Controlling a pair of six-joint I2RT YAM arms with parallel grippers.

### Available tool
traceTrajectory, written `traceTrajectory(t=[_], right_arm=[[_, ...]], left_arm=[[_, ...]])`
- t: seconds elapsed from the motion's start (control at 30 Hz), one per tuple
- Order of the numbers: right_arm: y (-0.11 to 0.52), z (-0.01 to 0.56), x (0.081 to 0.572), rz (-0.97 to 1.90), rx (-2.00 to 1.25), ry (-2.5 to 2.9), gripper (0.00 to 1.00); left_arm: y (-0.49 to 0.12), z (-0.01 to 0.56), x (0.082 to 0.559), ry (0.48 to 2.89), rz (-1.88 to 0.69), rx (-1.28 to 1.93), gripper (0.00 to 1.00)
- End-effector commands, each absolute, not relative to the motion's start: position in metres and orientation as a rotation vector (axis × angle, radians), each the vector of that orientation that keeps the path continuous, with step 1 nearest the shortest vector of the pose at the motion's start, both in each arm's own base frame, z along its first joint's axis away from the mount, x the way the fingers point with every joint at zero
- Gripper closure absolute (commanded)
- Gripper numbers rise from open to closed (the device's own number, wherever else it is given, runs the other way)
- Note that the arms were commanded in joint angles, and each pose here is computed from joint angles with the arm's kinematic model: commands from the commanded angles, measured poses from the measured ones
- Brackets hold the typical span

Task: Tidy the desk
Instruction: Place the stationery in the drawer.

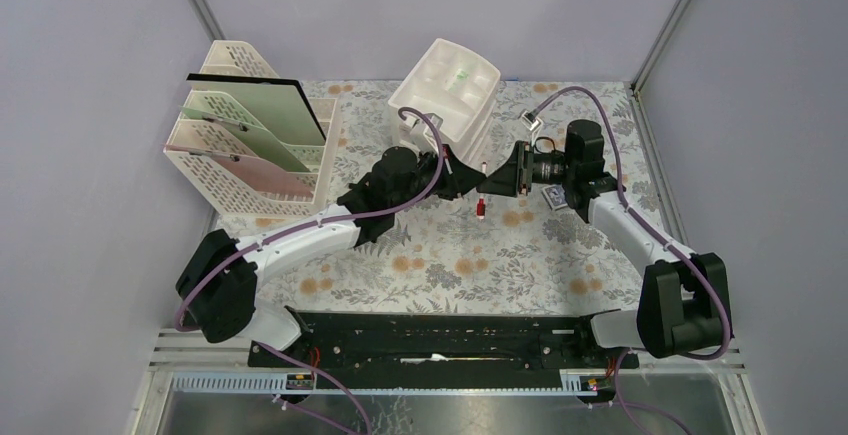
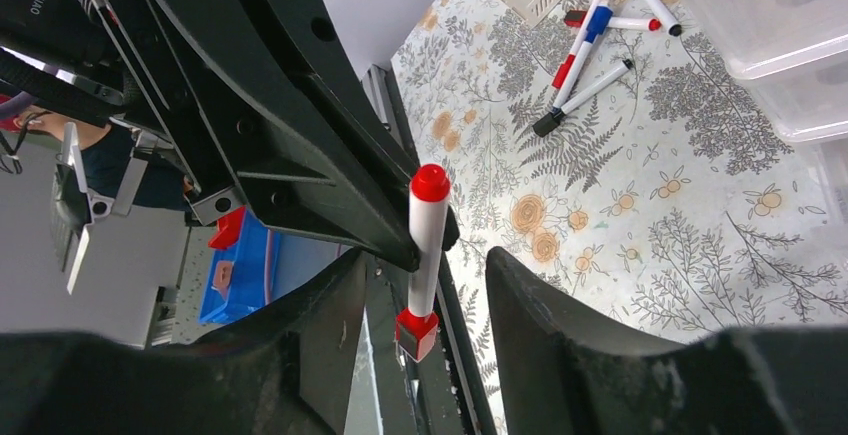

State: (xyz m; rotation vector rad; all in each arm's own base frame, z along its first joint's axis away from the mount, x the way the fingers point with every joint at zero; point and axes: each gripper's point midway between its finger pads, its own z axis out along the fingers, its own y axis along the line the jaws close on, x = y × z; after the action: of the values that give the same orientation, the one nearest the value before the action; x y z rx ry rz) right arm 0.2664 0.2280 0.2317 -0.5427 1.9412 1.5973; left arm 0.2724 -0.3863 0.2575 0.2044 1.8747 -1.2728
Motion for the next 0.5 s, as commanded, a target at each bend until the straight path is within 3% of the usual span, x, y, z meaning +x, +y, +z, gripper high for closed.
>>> traceTrajectory(t=[0.0,0.13,0.37,0.47], right_arm=[[0.234,0.239,0.264,1.647,-0.555,1.904,0.47],[0.239,0.236,0.260,1.658,-0.563,1.913,0.56],[0.242,0.237,0.263,1.670,-0.554,1.918,0.97],[0.241,0.235,0.261,1.666,-0.571,1.915,1.00]], left_arm=[[-0.388,0.305,0.275,1.729,-1.349,0.154,1.00],[-0.387,0.308,0.274,1.720,-1.364,0.139,1.00],[-0.384,0.309,0.274,1.731,-1.360,0.116,0.99],[-0.374,0.311,0.279,1.742,-1.294,0.093,0.72]])
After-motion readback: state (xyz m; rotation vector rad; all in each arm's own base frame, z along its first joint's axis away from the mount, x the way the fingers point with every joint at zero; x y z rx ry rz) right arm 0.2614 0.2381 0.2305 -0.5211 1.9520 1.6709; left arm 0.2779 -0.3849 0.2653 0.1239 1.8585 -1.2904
